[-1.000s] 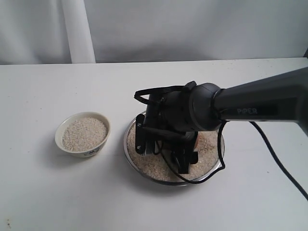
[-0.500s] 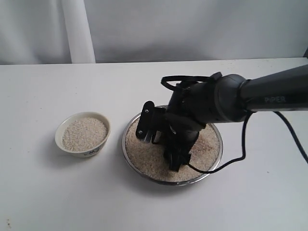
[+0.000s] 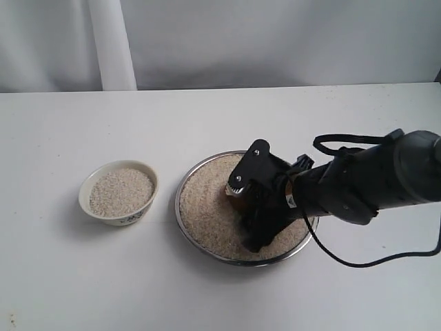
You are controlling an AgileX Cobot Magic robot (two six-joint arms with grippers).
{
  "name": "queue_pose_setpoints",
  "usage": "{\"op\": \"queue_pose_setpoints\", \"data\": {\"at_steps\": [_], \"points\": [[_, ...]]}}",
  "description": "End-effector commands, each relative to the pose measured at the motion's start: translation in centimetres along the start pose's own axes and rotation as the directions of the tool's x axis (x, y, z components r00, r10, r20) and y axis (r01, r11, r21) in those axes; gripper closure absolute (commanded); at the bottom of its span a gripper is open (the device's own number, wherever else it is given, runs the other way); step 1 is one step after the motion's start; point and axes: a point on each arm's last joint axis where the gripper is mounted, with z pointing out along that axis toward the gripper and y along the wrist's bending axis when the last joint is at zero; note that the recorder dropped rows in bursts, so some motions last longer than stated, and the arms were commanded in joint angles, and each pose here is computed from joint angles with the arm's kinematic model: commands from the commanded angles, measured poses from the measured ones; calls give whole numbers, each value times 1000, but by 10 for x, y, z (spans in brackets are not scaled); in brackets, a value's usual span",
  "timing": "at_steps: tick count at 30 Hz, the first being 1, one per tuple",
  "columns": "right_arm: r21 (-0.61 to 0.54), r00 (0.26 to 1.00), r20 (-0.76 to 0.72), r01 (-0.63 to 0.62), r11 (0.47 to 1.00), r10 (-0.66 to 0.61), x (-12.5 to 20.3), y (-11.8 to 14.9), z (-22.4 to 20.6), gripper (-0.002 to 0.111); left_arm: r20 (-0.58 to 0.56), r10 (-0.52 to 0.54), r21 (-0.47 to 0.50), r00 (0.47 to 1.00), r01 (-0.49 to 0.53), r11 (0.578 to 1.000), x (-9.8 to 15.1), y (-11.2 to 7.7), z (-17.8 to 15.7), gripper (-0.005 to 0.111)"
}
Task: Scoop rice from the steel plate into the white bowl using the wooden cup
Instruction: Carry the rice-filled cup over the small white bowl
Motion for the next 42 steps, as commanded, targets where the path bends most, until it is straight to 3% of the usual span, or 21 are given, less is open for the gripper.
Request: {"op": "queue_pose_setpoints", "data": {"at_steps": [1,15,29,42], "points": [[36,991,132,-14,999,9,-20,-7,-24,108,7,-3,2,1000,3,1000,0,0,0,107],[112,937,348,-26,993,-14,-54,-20,-81,108,7,-3,2,1000,3,1000,0,0,0,107],[135,966,205,135,982,-161,-148,-1,-75,108,7,-3,2,1000,3,1000,0,0,0,107],[243,923,-35,380,892,-384,-220,42,-26,108,7,-3,2,1000,3,1000,0,0,0,107]]}}
